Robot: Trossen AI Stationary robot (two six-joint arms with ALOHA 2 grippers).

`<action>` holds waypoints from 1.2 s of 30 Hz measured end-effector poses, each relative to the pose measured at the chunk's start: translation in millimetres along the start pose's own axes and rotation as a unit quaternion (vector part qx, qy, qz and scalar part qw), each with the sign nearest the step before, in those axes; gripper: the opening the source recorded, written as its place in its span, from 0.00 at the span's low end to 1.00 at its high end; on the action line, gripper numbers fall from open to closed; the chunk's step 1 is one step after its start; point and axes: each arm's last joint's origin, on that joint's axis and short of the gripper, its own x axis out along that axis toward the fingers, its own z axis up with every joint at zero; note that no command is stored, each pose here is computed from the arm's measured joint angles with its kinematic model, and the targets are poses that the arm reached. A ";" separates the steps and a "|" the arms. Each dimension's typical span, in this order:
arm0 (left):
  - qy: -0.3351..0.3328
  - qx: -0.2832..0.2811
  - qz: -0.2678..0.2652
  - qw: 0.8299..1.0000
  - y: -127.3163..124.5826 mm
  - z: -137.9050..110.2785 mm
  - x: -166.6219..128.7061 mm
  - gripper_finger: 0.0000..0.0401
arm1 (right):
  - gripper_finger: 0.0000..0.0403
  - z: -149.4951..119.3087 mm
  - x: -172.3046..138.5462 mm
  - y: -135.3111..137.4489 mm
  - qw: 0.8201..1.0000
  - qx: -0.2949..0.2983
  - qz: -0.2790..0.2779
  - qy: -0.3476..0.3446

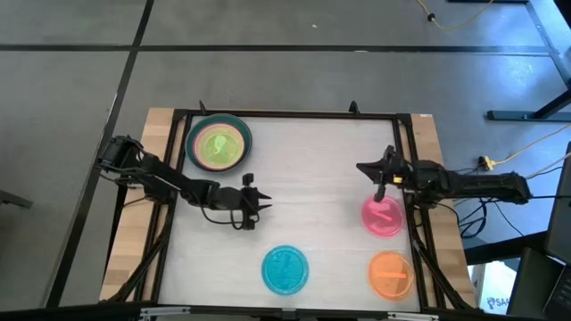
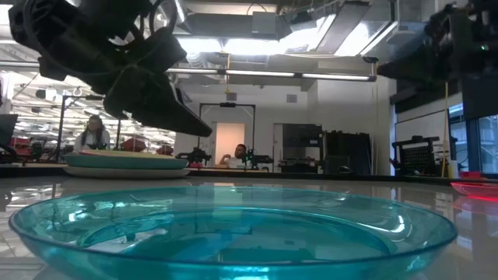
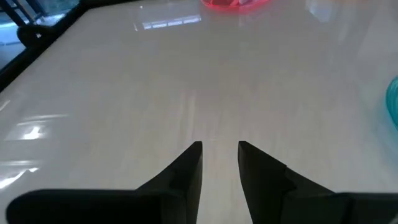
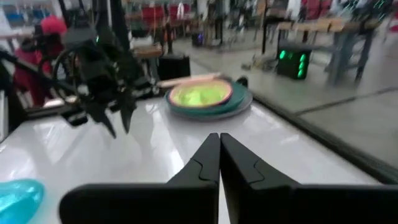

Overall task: Stack plastic plates
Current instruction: Stack the light pink plate on top of the light green plate

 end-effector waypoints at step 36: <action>-0.045 -0.001 -0.017 0.999 -12.8 6.0 -6.3 0.24 | 0.04 27.5 45.3 149.9 0.867 0.065 0.014 0.493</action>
